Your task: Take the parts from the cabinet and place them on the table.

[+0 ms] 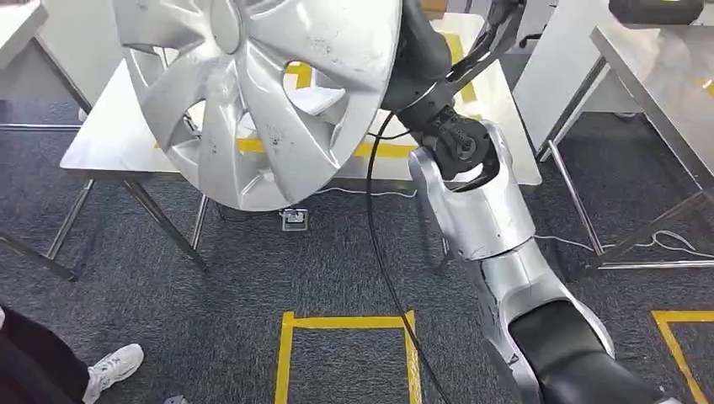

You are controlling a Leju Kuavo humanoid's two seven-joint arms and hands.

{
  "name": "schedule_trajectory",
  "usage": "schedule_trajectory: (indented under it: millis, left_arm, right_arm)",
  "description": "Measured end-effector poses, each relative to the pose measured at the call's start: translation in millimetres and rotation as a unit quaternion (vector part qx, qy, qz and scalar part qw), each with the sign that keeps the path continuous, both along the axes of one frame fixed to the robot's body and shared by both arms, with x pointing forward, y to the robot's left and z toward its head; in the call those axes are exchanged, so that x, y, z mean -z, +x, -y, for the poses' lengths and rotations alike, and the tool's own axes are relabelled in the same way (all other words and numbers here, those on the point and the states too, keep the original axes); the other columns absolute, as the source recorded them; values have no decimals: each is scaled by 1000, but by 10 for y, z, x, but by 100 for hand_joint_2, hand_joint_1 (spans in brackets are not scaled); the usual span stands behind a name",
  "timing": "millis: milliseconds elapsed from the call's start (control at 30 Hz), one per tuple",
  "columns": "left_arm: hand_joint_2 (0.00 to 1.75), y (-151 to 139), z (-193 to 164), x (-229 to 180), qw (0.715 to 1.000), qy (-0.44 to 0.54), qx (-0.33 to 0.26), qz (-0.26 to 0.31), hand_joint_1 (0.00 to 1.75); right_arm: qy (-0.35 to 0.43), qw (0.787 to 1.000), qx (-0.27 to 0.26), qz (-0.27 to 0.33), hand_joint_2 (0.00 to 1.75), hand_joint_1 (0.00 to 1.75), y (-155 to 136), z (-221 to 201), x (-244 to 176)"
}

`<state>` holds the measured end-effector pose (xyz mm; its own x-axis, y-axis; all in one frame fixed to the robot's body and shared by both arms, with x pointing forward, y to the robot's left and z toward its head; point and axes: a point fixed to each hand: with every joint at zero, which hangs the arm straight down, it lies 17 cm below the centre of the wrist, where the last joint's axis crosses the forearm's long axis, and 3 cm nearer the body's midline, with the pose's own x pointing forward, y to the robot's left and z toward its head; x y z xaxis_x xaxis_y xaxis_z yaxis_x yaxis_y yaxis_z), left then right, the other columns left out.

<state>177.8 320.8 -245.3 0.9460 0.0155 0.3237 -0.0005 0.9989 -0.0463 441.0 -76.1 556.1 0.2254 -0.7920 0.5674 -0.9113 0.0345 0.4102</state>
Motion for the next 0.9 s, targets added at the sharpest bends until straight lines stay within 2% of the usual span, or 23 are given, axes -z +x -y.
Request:
schedule_trajectory:
  millis: [900]
  left_arm:
    - [175, 22, 34, -5, 1000, -4, -4, 2, 0]
  right_arm:
    - [1, 1000, -2, -4, 175, 175, -3, -26, -2]
